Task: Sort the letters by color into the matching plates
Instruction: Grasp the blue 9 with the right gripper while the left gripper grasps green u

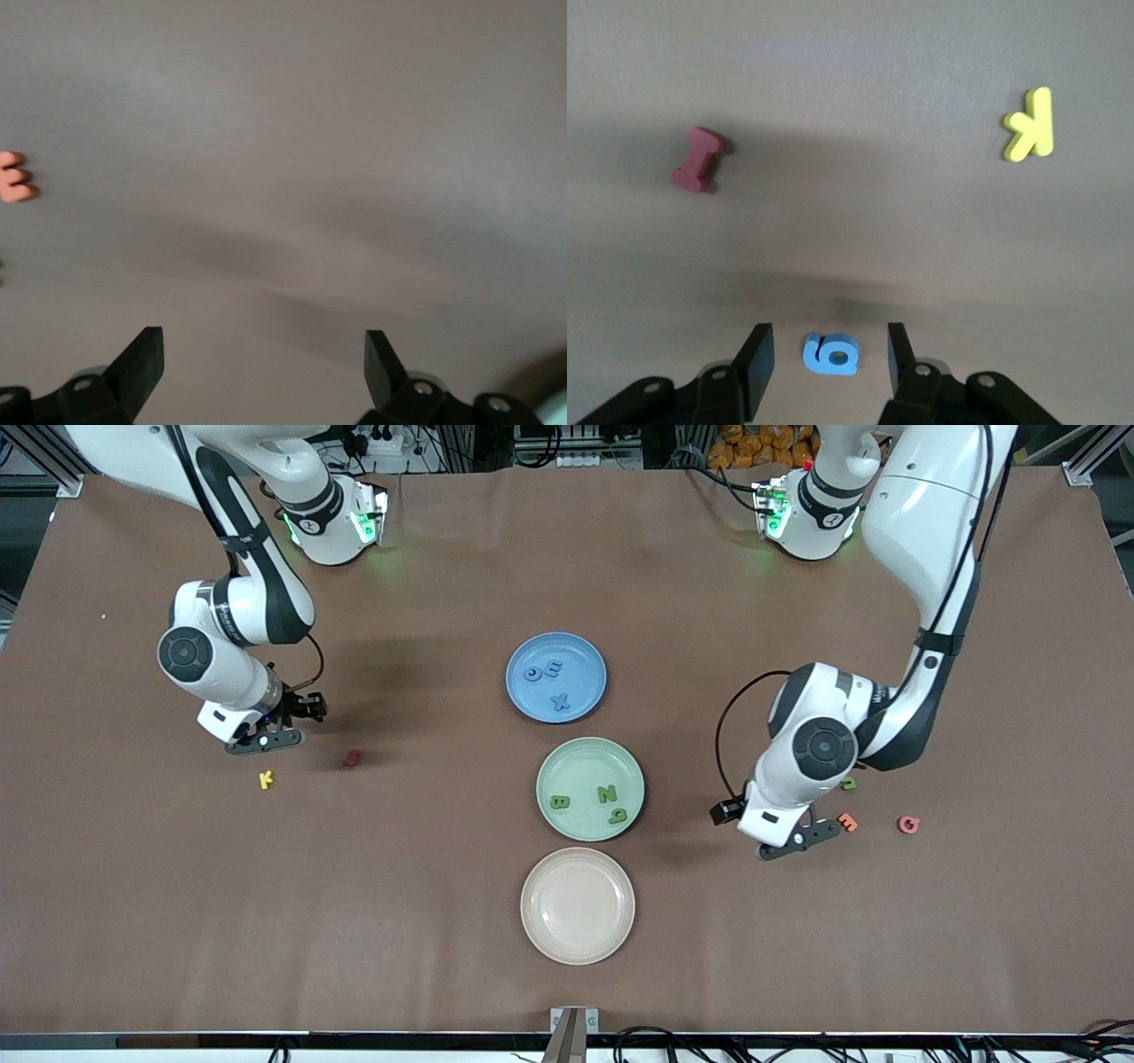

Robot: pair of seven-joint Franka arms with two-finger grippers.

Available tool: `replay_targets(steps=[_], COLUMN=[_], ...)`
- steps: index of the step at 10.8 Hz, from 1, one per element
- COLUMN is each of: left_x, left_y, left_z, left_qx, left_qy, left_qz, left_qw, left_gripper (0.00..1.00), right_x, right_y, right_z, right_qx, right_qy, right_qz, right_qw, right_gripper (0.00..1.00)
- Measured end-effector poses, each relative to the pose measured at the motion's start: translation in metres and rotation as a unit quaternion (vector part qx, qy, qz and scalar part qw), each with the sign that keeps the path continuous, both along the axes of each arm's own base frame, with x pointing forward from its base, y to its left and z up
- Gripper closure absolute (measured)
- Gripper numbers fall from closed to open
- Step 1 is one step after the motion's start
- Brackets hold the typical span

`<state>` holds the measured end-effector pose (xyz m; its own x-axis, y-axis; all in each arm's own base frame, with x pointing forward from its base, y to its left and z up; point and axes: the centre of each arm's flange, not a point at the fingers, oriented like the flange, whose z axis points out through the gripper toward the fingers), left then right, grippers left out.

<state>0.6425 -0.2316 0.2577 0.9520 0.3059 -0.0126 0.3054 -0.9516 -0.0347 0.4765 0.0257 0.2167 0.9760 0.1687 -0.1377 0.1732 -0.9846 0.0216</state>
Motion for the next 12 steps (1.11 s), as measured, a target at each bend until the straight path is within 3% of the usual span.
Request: replay_targets(steps=[4, 8, 12], left_x=[-0.019, -0.045, -0.055], left_y=[0.049, 0.092, 0.161], left_z=[-0.006, -0.022, -0.039], left_qx=[0.01, 0.035, 0.019], left_qy=[0.027, 0.03, 0.006], left_qz=[-0.046, -0.09, -0.11], left_qw=[0.999, 0.995, 0.994], left_gripper=[0.0, 0.0, 0.0], right_x=[-0.022, -0.029, -0.034], right_y=[0.0, -0.001, -0.001], right_z=[-0.022, -0.035, -0.042], right_qx=[0.002, 0.003, 0.003], right_qy=[-0.003, -0.01, -0.007], right_qz=[0.002, 0.003, 0.003], right_qw=[1.0, 1.0, 1.0], right_gripper=[0.37, 0.37, 0.39])
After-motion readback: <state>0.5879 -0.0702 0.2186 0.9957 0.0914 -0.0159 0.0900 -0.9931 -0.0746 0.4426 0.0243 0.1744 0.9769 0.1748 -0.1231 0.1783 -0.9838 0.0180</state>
